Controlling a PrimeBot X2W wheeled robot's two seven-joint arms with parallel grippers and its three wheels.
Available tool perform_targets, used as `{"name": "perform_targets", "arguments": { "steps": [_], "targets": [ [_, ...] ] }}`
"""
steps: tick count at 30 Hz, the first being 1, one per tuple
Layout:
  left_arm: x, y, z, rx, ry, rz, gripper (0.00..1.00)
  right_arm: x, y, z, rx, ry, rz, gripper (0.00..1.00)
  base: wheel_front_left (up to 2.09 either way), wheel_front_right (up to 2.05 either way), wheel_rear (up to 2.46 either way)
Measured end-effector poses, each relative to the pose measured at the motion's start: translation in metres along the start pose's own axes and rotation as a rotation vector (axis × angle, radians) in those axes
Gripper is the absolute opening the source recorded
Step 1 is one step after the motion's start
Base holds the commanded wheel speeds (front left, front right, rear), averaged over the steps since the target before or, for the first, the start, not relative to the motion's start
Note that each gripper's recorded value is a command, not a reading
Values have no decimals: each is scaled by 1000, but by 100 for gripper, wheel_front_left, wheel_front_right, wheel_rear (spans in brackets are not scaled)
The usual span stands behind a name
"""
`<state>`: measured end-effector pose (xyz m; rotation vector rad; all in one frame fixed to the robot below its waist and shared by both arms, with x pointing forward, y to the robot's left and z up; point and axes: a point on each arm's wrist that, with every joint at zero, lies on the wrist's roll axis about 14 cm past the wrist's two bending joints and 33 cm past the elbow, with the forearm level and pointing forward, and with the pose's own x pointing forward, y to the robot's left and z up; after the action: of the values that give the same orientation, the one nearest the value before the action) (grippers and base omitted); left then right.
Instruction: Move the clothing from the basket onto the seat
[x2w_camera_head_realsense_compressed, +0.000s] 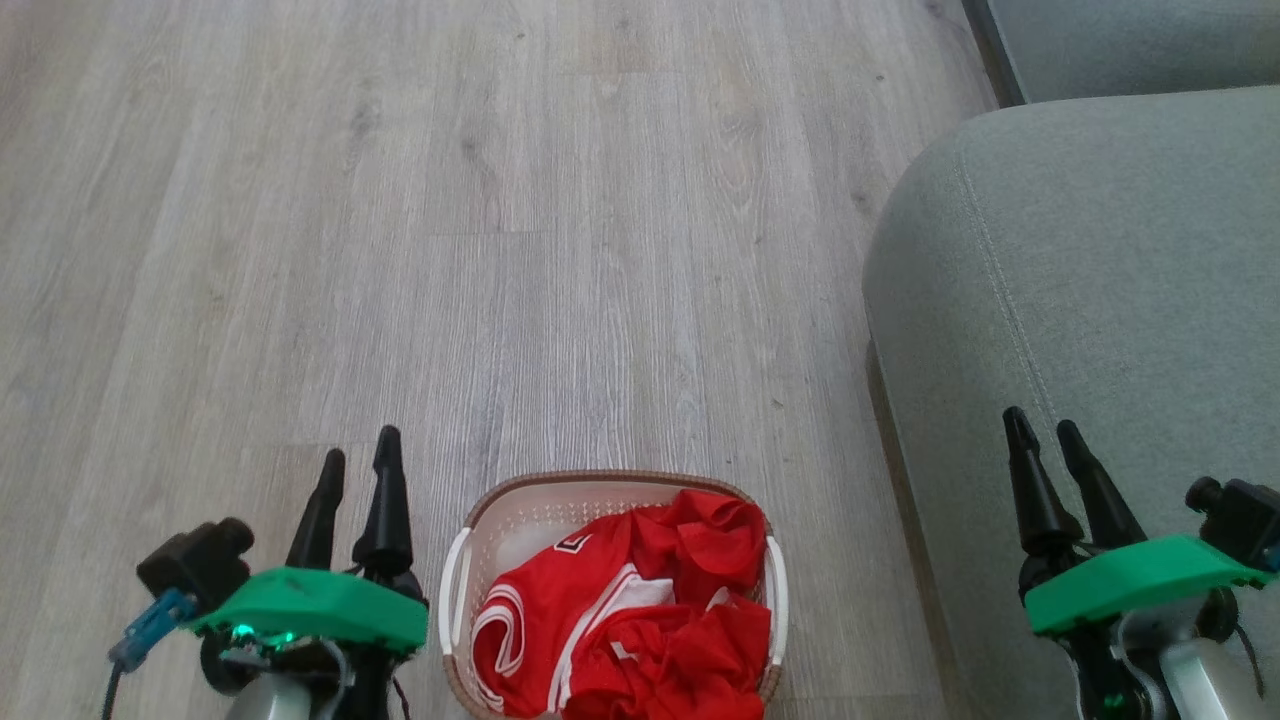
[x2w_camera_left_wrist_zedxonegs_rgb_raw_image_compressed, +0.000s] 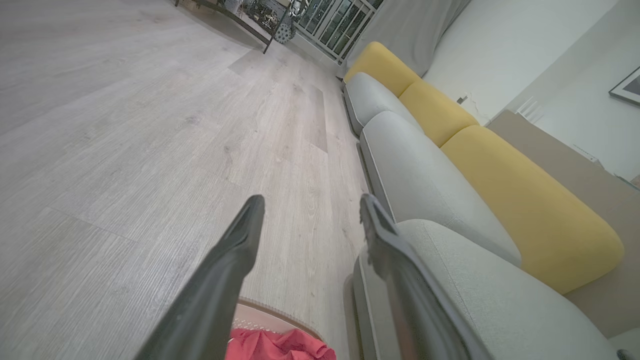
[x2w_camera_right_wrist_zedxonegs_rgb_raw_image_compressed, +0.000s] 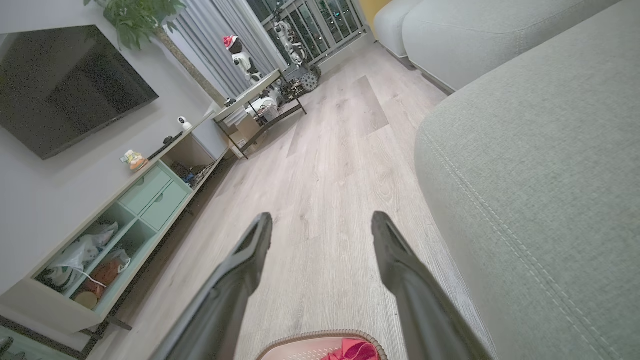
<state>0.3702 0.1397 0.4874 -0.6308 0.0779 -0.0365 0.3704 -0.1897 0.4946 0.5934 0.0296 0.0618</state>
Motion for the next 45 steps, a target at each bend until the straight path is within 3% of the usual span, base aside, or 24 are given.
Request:
{"name": "perform_targets", "arguments": {
  "steps": [36,45],
  "targets": [
    [1,-42,13,396,-128,-128,100,4,22,3,-391,-29,134,100,0,0,0],
    [-1,-54,14,455,-152,-171,100,6,29,9,-465,-54,171,100,0,0,0]
  ]
}}
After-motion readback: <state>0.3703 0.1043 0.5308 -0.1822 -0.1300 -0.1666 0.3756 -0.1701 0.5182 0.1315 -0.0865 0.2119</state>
